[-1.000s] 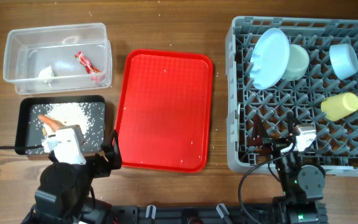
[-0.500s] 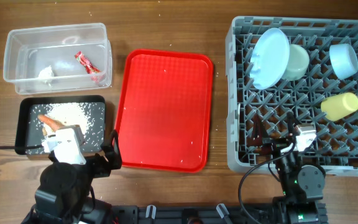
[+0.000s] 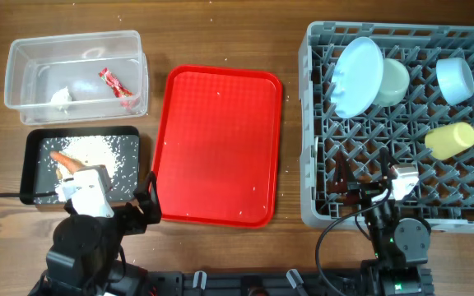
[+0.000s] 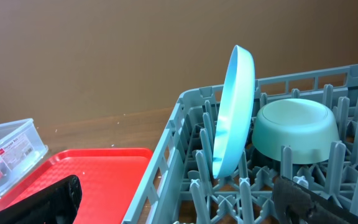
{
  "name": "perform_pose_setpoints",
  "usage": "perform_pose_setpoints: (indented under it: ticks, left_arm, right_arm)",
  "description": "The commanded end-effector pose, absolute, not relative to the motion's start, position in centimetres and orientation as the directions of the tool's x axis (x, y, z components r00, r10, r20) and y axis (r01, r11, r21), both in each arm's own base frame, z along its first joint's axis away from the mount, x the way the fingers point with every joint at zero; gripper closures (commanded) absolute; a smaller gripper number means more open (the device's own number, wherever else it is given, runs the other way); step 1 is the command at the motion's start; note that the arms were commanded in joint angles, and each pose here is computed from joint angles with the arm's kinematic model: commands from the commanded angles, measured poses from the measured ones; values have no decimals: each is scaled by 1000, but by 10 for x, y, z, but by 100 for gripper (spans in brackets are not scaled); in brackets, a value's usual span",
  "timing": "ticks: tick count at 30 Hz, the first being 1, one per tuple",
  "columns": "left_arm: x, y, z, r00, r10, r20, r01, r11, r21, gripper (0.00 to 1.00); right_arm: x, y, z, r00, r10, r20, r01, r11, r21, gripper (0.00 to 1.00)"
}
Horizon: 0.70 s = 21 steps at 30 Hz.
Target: Sort waste into correct bins and load items into the dishwasher rack
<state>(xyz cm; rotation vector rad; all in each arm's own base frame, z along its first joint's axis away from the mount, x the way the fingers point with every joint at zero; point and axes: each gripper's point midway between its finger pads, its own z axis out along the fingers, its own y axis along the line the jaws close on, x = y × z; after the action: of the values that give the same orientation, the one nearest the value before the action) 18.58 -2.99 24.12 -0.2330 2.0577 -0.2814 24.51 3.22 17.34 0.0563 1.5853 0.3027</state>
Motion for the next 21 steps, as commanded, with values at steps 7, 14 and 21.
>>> perform_pose_setpoints:
  ticks: [7, 14, 21]
  left_arm:
    - [176, -16, 222, -525, -340, -780, -138, 939, -315, 0]
    - [177, 6, 199, -449, -418, -790, -247, 908, -340, 0]
    - [204, 5, 170, -286, -426, -858, -177, 904, -389, 0]
  right_arm:
    - [244, 34, 177, -29, 207, -978, -170, 963, 209, 0]
    - [244, 34, 177, -29, 207, -978, -170, 963, 209, 0]
    - [244, 34, 177, -29, 207, -978, -170, 963, 209, 0]
